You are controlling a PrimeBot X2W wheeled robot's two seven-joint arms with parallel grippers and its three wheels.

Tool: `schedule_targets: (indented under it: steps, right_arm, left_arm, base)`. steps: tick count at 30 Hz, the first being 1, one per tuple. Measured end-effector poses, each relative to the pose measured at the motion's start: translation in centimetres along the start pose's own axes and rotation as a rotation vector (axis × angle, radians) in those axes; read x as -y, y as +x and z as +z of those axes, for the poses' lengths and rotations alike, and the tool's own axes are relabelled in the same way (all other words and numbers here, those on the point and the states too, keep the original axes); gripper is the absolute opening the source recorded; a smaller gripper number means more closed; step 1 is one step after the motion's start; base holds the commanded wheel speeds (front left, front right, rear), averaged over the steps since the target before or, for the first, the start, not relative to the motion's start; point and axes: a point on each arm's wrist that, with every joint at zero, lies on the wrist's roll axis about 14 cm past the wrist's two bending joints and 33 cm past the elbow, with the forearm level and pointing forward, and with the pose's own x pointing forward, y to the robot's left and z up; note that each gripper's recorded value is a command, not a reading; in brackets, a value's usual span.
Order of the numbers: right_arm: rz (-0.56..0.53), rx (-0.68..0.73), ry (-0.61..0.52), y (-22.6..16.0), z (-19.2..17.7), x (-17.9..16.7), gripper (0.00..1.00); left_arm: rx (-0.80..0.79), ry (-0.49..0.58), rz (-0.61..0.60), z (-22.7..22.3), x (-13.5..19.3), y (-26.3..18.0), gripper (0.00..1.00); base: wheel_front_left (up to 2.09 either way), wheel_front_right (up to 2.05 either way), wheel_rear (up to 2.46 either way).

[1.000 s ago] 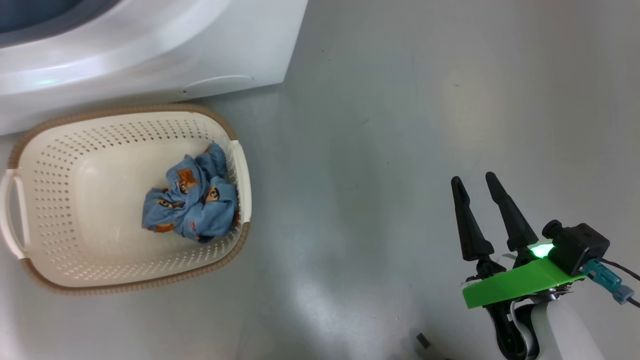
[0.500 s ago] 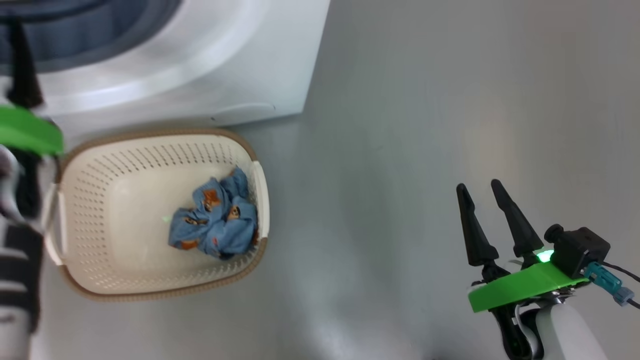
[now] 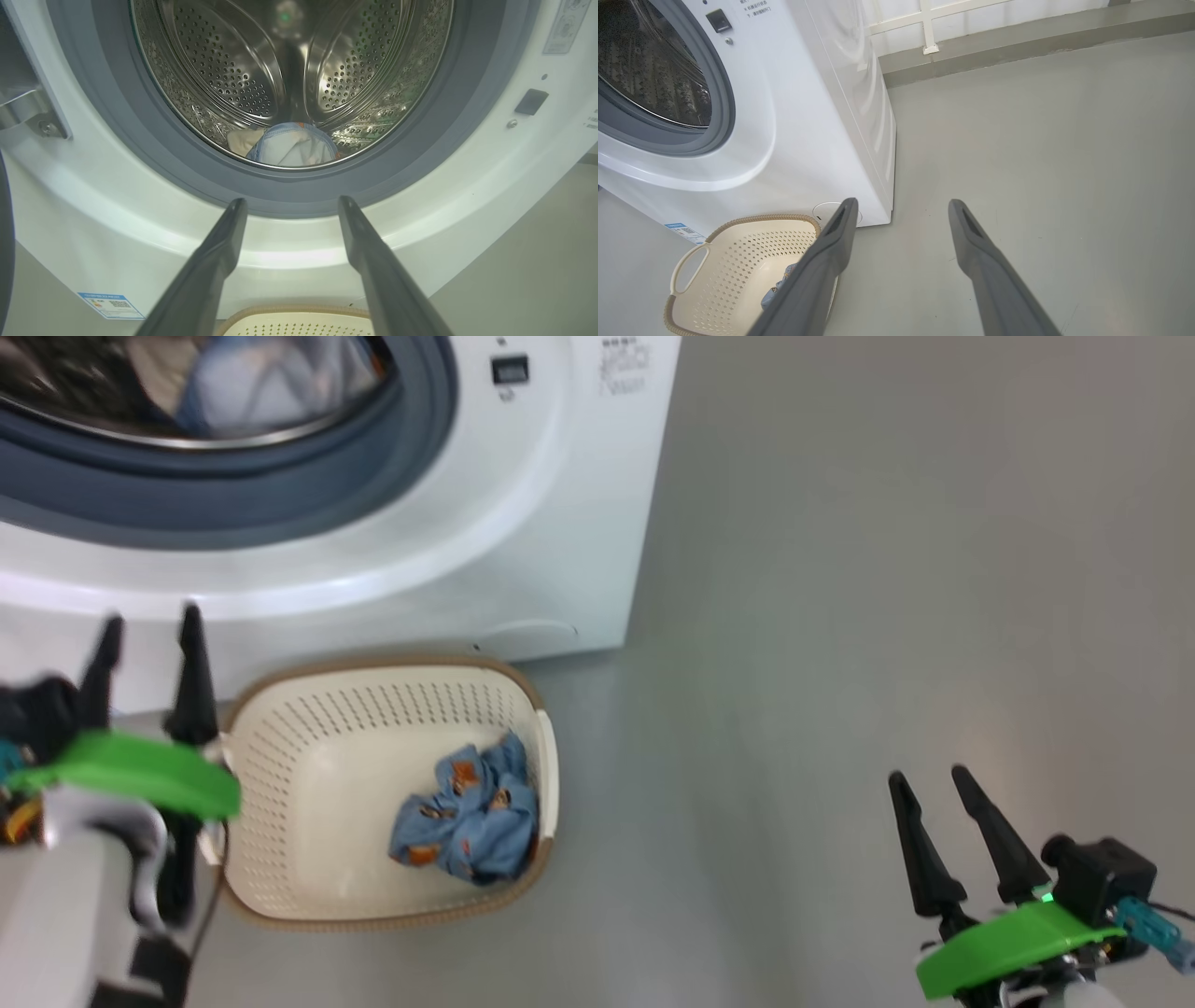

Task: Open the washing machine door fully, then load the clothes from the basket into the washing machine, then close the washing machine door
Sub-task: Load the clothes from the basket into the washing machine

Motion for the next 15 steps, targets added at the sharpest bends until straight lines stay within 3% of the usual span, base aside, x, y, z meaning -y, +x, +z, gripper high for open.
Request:
schedule_targets:
  steps: [15]
  right_arm:
    - [0.040, 0.043, -0.015, -4.0, 1.9, -0.2, 1.00]
  left_arm:
    - [0.039, -0.015, 0.091, 1.5, -1.2, -10.2, 1.00]
  base:
    - [0.00, 0.00, 0.00]
